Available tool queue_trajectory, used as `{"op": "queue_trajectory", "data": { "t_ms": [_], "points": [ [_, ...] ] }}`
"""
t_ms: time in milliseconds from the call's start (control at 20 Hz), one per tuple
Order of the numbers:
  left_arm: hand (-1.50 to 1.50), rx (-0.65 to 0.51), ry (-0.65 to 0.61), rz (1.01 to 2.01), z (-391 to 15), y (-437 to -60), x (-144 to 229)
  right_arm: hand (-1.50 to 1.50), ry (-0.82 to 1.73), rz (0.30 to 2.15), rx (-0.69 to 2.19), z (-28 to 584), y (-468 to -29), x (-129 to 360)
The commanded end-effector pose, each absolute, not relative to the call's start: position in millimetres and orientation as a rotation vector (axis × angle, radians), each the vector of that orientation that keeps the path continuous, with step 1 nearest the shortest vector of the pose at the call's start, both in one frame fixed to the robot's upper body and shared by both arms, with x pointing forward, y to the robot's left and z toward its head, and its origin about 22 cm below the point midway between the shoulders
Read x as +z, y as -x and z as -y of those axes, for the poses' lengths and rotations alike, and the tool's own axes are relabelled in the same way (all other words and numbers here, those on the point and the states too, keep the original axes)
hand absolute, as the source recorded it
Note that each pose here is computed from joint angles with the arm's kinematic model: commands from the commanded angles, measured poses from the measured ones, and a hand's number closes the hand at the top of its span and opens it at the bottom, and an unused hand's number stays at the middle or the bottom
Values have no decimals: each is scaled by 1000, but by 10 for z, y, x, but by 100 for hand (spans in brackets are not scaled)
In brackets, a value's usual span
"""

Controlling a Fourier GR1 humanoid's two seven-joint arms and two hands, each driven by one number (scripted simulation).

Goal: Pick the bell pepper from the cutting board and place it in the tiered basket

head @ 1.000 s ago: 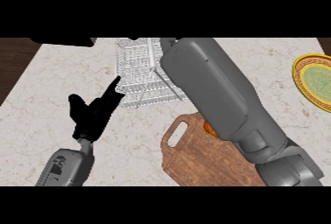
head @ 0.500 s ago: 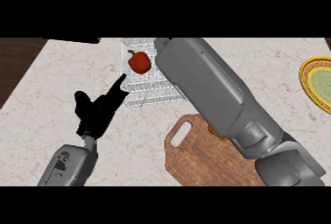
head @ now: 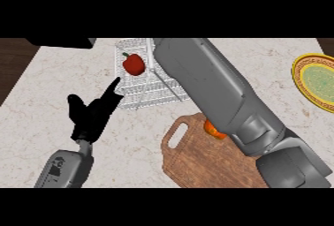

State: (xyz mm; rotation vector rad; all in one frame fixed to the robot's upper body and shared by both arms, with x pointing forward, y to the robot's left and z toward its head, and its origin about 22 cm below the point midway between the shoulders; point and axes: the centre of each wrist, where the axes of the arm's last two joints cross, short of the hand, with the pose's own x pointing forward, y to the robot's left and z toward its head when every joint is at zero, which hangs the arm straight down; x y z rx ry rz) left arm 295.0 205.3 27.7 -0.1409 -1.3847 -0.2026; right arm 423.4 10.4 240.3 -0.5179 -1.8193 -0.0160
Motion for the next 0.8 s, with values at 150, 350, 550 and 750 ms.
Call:
{"op": "queue_trajectory", "data": {
  "t_ms": [150, 350, 550, 750],
  "points": [
    [0, -139, 90, 1374, -2311, -2775, 254, -150, 550, 1724, -61, 293, -4324, 2353],
    [0, -105, 76, 1370, -2333, -2674, 242, -150, 502, 1728, 28, 852, -4279, 2376],
    [0, -106, 63, 1360, -2339, -2710, 201, -150, 440, 1707, 158, 1175, -4056, 2164],
    [0, -85, 67, 1371, -2467, -2717, 204, -150, 428, 1713, 230, 1804, -3804, 2238]
  ]
}}
